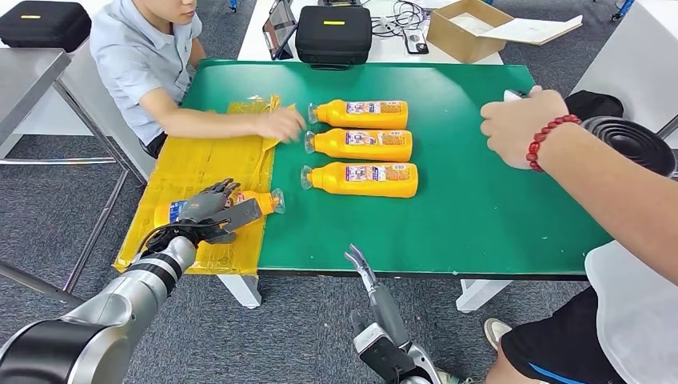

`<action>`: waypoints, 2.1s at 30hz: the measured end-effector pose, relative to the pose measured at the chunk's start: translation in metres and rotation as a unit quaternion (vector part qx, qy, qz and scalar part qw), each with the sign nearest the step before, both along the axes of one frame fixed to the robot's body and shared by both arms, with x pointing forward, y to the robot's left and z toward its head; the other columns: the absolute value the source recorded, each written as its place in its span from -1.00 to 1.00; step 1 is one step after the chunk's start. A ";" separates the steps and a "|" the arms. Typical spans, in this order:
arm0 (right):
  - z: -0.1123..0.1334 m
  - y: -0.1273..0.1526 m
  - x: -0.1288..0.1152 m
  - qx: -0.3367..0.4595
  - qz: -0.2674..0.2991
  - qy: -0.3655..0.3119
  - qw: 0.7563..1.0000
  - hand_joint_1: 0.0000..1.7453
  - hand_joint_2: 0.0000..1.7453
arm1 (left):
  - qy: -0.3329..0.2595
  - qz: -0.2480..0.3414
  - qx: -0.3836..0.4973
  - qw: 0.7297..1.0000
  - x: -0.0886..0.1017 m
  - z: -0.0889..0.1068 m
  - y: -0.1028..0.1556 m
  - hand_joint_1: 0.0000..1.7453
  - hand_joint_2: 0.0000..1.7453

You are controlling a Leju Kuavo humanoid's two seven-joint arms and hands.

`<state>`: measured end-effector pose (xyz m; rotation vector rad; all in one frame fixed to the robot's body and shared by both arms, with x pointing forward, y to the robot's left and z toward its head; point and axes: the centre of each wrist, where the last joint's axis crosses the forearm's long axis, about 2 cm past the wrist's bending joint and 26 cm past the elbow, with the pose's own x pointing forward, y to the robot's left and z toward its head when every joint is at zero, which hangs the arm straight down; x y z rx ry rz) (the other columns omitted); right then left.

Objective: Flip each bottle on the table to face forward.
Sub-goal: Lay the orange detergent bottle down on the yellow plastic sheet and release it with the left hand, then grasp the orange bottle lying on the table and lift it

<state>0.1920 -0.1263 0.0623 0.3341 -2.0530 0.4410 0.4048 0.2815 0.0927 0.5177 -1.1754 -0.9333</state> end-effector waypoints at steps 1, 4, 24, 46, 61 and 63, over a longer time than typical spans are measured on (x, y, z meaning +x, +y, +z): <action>0.000 -0.001 0.000 -0.001 0.000 0.000 1.000 -1.00 -1.00 | 0.003 -0.004 -0.012 1.000 0.000 0.000 0.000 -1.00 1.00; -0.001 -0.002 0.000 -0.003 0.000 0.000 1.000 -1.00 -1.00 | 0.009 -0.011 -0.055 0.998 0.001 0.000 0.002 -1.00 1.00; -0.005 -0.006 -0.010 -0.008 -0.025 0.001 1.000 -1.00 -1.00 | -0.312 0.056 -0.377 0.870 -0.036 -0.003 -0.038 -1.00 1.00; 0.004 -0.058 0.048 -0.193 -0.146 -0.103 0.965 -1.00 1.00 | -0.390 -0.002 -0.620 0.681 -0.100 0.057 -0.073 -1.00 1.00; 0.018 -0.105 0.138 -0.363 -0.204 -0.107 0.903 -1.00 1.00 | -0.382 0.022 -0.596 0.706 -0.120 0.048 -0.107 -1.00 1.00; 0.019 -0.111 0.153 -0.387 -0.200 -0.093 0.895 -1.00 1.00 | -0.382 0.022 -0.589 0.712 -0.123 0.047 -0.114 -1.00 1.00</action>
